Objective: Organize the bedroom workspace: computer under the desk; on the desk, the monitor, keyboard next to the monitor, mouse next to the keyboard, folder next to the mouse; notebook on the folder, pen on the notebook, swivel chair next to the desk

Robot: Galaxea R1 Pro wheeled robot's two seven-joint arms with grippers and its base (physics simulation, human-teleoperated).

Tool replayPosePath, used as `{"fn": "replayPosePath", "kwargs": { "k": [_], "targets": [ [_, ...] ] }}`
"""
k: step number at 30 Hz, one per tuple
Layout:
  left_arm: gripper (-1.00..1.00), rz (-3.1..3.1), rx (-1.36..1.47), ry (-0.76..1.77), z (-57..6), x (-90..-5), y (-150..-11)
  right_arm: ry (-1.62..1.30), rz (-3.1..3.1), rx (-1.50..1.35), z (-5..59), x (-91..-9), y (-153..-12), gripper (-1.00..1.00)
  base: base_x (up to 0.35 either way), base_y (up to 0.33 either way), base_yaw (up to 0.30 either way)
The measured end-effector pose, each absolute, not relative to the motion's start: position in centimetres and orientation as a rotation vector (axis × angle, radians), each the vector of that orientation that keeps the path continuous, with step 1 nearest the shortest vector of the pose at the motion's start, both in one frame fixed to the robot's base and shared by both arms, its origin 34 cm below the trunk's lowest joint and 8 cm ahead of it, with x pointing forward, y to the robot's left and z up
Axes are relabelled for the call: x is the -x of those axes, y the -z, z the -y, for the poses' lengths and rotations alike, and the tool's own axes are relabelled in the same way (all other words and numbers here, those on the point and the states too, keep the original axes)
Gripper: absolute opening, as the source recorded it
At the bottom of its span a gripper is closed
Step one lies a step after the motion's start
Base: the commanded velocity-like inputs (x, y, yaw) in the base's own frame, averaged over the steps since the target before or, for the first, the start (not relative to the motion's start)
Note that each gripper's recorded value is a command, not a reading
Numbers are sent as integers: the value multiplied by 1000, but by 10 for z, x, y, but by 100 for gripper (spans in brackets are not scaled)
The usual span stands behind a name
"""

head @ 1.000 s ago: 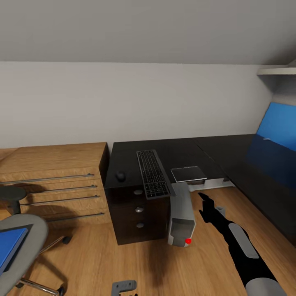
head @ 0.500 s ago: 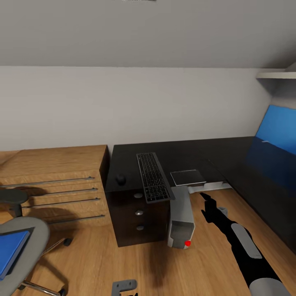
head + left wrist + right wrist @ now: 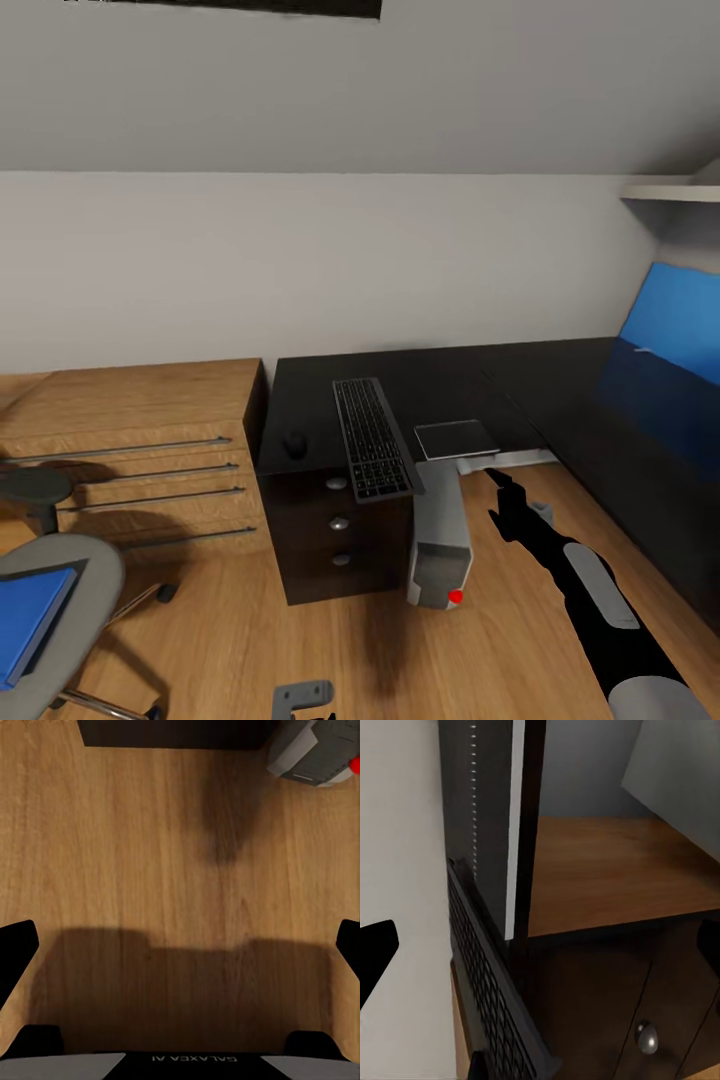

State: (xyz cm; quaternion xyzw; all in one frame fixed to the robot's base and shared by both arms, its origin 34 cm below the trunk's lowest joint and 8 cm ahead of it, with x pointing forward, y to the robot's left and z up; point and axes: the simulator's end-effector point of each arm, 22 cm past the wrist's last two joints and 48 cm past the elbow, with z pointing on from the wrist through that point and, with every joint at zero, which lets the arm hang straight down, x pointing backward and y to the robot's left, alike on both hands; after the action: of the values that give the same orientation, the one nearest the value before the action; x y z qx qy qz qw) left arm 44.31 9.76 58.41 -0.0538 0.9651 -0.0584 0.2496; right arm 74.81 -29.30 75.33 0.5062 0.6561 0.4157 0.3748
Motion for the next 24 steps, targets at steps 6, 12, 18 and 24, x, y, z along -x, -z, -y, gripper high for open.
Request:
{"fn": "replayPosePath", "kwargs": {
  "k": [6,12,18,24],
  "targets": [
    [100,-2630,147,159,-98,-443,-594,-1068,-1679,-1293,292,-749,-765,100,0,0,0],
    [100,-2630,151,155,-99,-444,-604,-1098,-1698,-1265,285,-750,-781,100,0,0,0],
    [100,-2634,154,147,-101,-444,-614,-1110,-1706,-1252,283,-750,-794,100,0,0,0],
    [100,-2661,144,133,-102,-436,-614,-1030,-1747,-1209,300,-749,-799,100,-213,-10,0]
  ]
}}
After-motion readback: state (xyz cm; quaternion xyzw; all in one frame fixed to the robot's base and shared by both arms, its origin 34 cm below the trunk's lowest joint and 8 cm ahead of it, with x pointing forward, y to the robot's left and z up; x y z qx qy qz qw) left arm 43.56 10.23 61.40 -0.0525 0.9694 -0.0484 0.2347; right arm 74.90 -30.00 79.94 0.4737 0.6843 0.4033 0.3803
